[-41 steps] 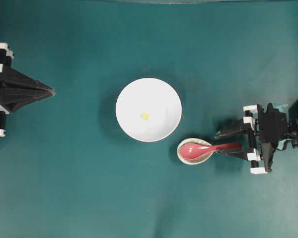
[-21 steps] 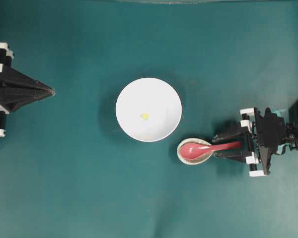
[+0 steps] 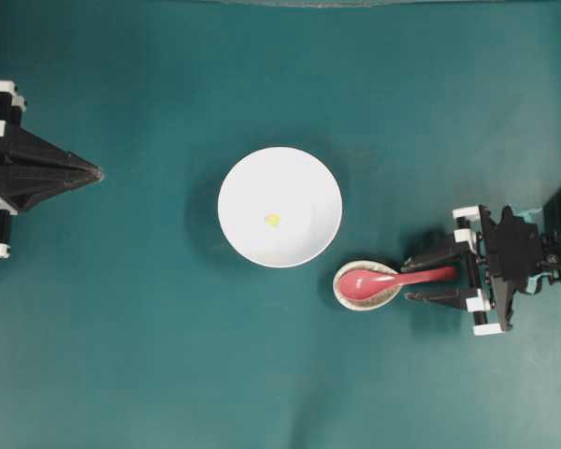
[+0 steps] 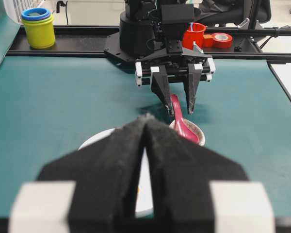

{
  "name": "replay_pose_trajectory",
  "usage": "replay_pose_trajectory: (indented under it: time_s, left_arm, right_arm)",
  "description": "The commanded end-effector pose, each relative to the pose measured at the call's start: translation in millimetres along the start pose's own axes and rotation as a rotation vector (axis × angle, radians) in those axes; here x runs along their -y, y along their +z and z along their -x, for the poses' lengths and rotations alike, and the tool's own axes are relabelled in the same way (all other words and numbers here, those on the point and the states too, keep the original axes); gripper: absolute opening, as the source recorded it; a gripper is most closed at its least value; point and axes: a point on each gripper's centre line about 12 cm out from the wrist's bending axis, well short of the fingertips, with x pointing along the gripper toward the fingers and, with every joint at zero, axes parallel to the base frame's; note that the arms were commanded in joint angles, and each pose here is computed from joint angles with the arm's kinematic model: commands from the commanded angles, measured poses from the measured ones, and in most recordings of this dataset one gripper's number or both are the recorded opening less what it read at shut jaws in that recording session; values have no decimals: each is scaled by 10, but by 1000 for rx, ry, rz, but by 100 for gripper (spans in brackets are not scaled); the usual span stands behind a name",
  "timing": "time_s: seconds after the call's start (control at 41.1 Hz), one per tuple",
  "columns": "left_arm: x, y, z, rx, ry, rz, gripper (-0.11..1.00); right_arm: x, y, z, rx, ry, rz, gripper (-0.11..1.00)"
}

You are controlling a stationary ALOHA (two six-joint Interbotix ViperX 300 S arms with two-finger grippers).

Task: Scoop the yellow hexagonal prism block from the bowl with a spoon using the right arm.
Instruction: 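Close the right gripper on the spoon handle near the rest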

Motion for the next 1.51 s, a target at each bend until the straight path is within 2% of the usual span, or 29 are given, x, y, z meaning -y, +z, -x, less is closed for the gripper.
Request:
replay_pose_trajectory:
  time_s: [0.0, 1.485]
  left_arm:
    - [3, 105, -27, 29, -2, -1, 4]
    - [3, 112, -28, 31, -2, -1, 4]
  right_arm:
    - [-8, 29, 11, 21, 6, 1, 51]
    - [-1, -20, -34, 18, -5, 7, 49]
